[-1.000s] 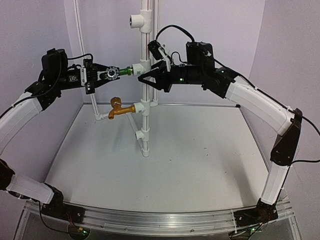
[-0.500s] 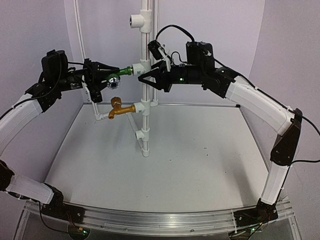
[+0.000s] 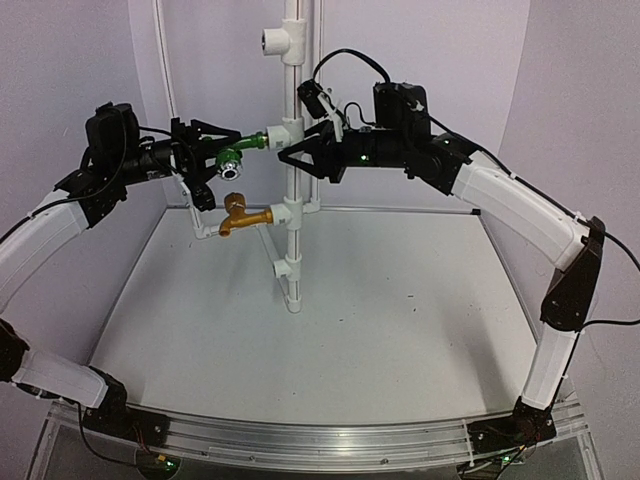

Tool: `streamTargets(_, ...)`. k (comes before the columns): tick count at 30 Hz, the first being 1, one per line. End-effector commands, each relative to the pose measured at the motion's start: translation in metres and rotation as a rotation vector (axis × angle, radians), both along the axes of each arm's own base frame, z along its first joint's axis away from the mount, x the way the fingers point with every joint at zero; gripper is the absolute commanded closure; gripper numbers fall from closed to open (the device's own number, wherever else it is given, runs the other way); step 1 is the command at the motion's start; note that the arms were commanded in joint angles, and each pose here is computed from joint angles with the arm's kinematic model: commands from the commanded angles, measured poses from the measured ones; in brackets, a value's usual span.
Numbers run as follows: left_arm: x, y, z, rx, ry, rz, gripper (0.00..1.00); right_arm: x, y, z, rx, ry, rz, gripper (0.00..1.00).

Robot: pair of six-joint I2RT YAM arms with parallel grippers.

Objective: Install the water faucets

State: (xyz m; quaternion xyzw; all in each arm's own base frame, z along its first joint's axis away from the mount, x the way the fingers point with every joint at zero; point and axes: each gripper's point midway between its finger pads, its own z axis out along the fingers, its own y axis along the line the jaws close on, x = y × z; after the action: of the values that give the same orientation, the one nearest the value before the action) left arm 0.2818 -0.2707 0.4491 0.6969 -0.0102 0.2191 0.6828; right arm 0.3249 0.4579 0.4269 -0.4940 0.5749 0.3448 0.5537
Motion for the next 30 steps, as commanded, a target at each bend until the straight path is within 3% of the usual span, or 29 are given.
streamTargets(1,0.029,0.012,-0.022,0.024,0.092,0.143,0.57,-0.016,-0.008,0.032,0.030,-0.093,0.044,1.00)
streamTargets(6,0.030,0.020,-0.022,0.013,0.148,0.179,0.40,-0.016,-0.011,0.032,0.025,-0.104,0.042,1.00)
streamTargets(9,0.028,0.026,-0.025,0.015,0.186,0.196,0.17,-0.016,-0.013,0.032,0.024,-0.109,0.041,1.00)
streamTargets(12,0.025,0.034,-0.029,0.011,0.228,0.216,0.02,-0.015,-0.015,0.033,0.024,-0.113,0.037,1.00)
streamTargets(20,0.019,0.070,-0.033,-0.003,0.349,0.319,0.00,-0.013,-0.021,0.031,0.016,-0.116,0.025,1.00)
streamTargets(23,0.018,0.088,-0.032,-0.063,0.526,0.402,0.00,-0.012,-0.024,0.030,0.012,-0.119,0.018,1.00)
streamTargets(27,0.011,0.105,-0.047,-0.135,0.851,0.520,0.00,-0.011,-0.029,0.029,0.004,-0.132,0.006,1.00)
streamTargets(30,-0.004,0.103,-0.046,-0.225,1.152,0.520,0.00,-0.010,-0.031,0.033,0.003,-0.156,-0.001,1.00)
